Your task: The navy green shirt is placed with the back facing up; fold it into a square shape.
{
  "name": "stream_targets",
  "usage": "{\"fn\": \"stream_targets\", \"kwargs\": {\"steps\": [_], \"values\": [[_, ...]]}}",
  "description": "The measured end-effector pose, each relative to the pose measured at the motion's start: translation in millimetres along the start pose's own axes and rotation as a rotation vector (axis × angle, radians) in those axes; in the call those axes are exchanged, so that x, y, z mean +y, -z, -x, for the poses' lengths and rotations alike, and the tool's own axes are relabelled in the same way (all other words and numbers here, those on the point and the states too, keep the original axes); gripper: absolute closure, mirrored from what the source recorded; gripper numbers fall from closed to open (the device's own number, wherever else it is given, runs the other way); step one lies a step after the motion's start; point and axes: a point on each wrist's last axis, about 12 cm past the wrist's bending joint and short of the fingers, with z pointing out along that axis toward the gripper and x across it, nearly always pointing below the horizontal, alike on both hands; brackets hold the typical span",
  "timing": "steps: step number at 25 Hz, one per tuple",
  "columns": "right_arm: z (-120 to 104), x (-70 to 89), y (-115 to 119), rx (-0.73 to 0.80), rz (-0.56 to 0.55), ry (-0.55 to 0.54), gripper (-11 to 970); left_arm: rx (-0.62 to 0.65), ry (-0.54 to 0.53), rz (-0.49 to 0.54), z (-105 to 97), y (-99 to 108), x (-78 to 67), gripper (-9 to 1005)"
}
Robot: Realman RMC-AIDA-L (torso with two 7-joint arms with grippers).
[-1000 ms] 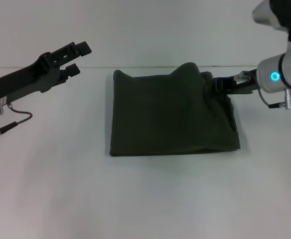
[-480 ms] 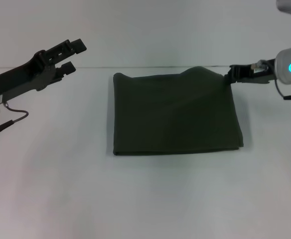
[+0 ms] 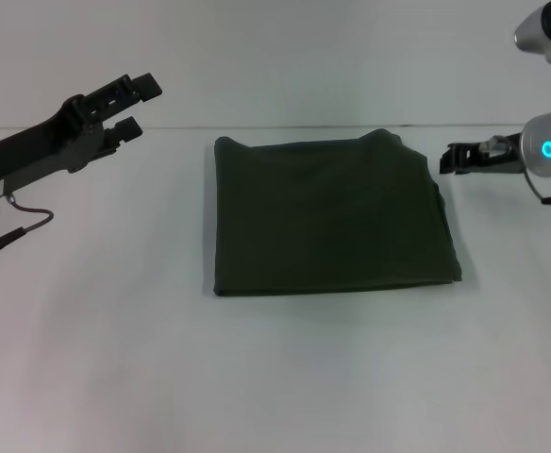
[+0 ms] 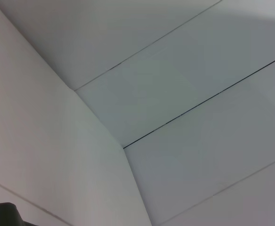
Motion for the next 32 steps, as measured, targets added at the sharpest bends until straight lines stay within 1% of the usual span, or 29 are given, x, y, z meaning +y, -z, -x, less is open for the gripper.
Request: {"fn": "stream_targets", "kwargs": {"steps": [2,4,6,8,11,13,16,17,19,22,24,25,27,29,30,31,32], "values": [[4.6,-3.0,1.8,-0.022,-0.018,-0.014,784,0.003,0.0,-0.003,-0.4,0.1,-0.2,59],[14.4,-8.3,9.7,-0.058,-0.016,-0.048,711,0.002,0.002,-0.005,-0.8,0.9,-0.1,59],[23.8,-14.6,22.2,-0.09,0.023,-0.102,698,-0.001,0.004,-0.007,-0.9,2.2,0.1,59],[27.5,-15.0,29.7,-0.092,0.085,-0.124,685,-0.005,0.007,-0.007,-0.8,3.5,0.6,59],[21.2,-6.9,29.7,-0.038,0.178,-0.127,665,-0.008,0.01,-0.006,-0.5,4.5,1.2,59],[14.6,-0.6,28.0,0.003,0.215,-0.119,652,-0.009,0.009,-0.007,0.4,5.9,1.2,60],[-0.1,6.6,26.8,0.062,0.278,-0.09,627,0.006,0.004,-0.006,1.0,13.6,2.7,60],[-5.5,8.0,28.3,0.072,0.318,-0.079,618,0.016,0.002,-0.007,0.8,16.7,3.1,60],[-13.9,4.4,34.5,0.05,0.405,-0.084,600,0.052,0.002,-0.017,-0.7,24.4,4.1,60],[-26.4,-10.4,49.8,-0.049,0.542,-0.113,572,0.109,0.02,-0.043,-5.7,36.2,5.7,60],[-37.3,-28.5,64.6,-0.151,0.622,-0.127,554,0.147,0.032,-0.061,-11.6,43.0,6.0,59],[-43.1,-38.9,71.3,-0.202,0.641,-0.139,545,0.174,0.038,-0.068,-15.9,46.0,6.0,59],[-57.8,-63.6,86.7,-0.323,0.657,-0.181,476,0.216,0.06,-0.07,-23.6,48.6,7.2,59],[-74.8,-88.9,100.6,-0.406,0.636,-0.248,407,0.267,0.114,-0.046,-35.9,47.6,11.8,59],[-82.9,-99.1,106.6,-0.433,0.627,-0.282,373,0.278,0.156,-0.023,-42.4,45.7,15.7,59],[-88.6,-106.0,111.4,-0.451,0.623,-0.306,338,0.281,0.191,-0.003,-47.3,43.6,19.0,59],[-95.1,-112.8,115.9,-0.467,0.618,-0.33,253,0.281,0.227,0.019,-52.6,41.5,22.7,59]]}}
